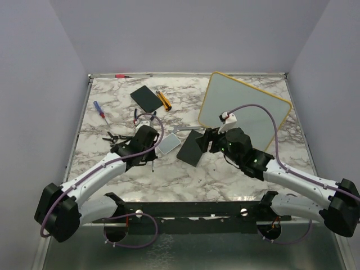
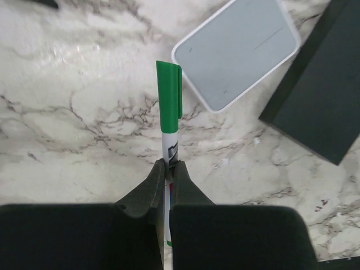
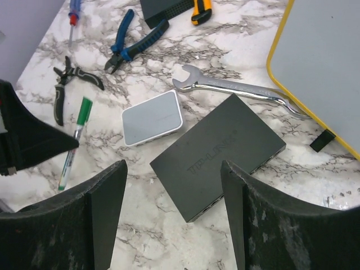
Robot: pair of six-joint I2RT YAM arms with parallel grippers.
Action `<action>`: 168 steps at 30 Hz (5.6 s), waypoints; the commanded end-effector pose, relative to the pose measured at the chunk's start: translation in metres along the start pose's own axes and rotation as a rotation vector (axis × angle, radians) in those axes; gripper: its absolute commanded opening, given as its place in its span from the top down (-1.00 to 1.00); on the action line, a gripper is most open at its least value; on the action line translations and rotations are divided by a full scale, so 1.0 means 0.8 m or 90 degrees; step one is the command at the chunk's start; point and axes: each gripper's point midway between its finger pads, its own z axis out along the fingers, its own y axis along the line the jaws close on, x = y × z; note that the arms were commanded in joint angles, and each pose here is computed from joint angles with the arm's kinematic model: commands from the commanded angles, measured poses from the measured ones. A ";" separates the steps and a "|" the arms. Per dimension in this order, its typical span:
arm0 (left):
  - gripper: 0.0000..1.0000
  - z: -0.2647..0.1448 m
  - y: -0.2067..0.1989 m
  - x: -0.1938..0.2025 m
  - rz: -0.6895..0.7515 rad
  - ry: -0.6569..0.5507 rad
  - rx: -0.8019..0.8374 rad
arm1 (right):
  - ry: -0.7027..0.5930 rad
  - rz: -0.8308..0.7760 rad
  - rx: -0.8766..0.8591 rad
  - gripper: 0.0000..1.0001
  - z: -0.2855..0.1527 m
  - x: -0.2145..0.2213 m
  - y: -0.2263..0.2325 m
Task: Write a sentence on the whiteboard
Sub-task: Open the whiteboard marker.
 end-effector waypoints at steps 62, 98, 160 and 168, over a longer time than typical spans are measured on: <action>1.00 -0.103 -0.200 0.028 0.542 -0.114 0.547 | 0.464 0.086 -0.454 0.66 -0.047 0.066 0.071; -0.74 -0.290 -0.233 -0.146 0.038 -0.239 0.910 | -0.056 0.112 -0.598 0.99 -0.115 -0.158 0.094; 0.36 -0.296 -0.230 -0.123 0.071 -0.161 0.907 | -0.013 0.163 -0.541 0.99 -0.076 -0.129 0.073; 0.60 -0.295 -0.229 -0.120 0.070 -0.155 0.909 | -0.014 0.169 -0.533 0.99 -0.072 -0.129 0.071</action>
